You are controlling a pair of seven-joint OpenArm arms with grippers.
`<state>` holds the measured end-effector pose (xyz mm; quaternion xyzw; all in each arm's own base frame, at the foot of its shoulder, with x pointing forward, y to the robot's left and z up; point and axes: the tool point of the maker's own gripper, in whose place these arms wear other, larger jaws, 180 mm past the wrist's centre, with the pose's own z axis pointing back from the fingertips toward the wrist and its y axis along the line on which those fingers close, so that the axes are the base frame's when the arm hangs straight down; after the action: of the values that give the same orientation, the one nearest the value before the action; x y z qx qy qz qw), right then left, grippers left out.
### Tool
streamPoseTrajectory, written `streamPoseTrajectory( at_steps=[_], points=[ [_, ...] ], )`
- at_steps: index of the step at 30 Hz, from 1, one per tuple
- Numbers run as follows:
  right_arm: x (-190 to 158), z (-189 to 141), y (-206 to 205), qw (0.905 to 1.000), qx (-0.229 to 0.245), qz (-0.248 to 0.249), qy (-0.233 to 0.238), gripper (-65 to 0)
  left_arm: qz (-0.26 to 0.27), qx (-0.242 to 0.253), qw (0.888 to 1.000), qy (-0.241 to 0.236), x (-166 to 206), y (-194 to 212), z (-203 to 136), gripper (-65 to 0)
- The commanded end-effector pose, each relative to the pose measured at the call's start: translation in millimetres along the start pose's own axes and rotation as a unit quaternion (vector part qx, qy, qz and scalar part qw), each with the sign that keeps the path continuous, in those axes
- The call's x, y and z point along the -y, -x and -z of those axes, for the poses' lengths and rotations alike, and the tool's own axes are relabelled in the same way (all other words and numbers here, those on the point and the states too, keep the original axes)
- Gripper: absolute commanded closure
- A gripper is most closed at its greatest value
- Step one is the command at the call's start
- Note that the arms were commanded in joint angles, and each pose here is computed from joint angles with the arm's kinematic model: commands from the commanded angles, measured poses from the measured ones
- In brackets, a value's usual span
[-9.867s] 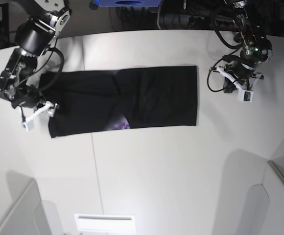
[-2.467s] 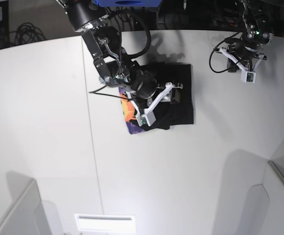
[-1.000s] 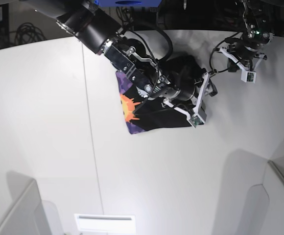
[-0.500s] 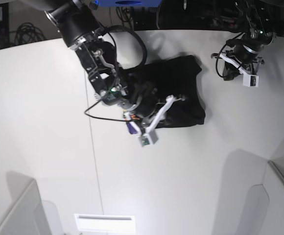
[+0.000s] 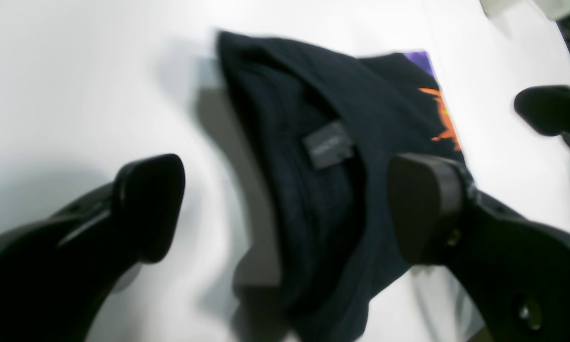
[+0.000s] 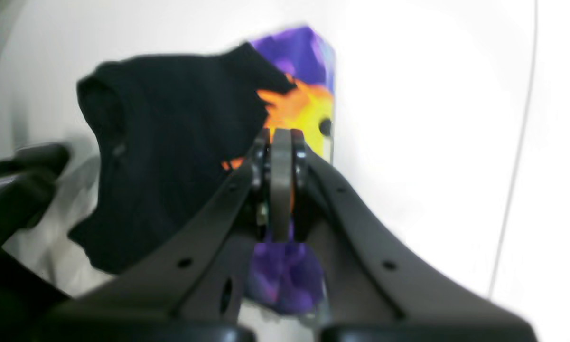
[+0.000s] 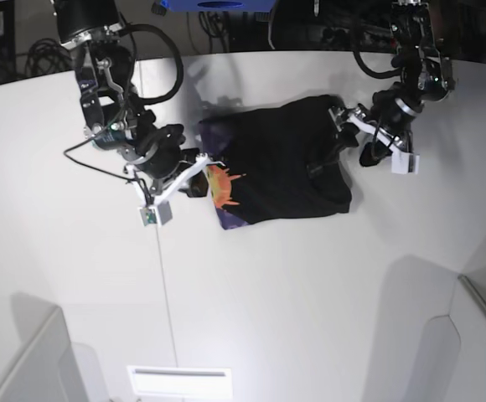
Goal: Fold the T-shirt properly
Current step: 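Hold the folded bundle with the right gripper and rotate it on the table, then release with the right gripper and grasp the bundle edge with the left gripper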
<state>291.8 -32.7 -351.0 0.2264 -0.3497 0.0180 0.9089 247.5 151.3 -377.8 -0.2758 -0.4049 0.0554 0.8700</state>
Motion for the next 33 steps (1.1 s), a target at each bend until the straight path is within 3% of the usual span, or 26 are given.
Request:
streamPoseTrajectory(
  at_steps=[1, 7, 17, 24, 27, 33],
  points=[
    [5, -6, -15, 0.9996, 0.026, -0.008, 0.004, 0.0, -0.001, 0.012, 1.0, 0.011, 3, -9, 5, -65.0],
    [33, -20, -7, 0.9992, 0.025, -0.006, 0.031, 0.0, -0.075, -0.017, 0.997, -0.007, -4, 13, 42, -65.0],
    [88, -56, -1, 0.9966, 0.045, -0.017, 0.067, 0.0, -0.1, -0.064, 0.993, -0.006, 2, 36, 71, -63.8],
    [122, -80, 3, 0.9935, 0.052, -0.022, 0.098, 0.0, -0.107, -0.074, 0.991, -0.014, -6, 42, 73, -14.5],
    [135, -90, 3, 0.9917, 0.056, -0.022, 0.113, 0.0, -0.113, -0.084, 0.99, -0.024, -7, 41, 76, 0.0],
    [154, -105, 9, 0.9879, 0.063, 0.002, 0.142, 0.0, -0.069, -0.15, 0.986, -0.032, -6, 38, 80, 0.0]
  ],
)
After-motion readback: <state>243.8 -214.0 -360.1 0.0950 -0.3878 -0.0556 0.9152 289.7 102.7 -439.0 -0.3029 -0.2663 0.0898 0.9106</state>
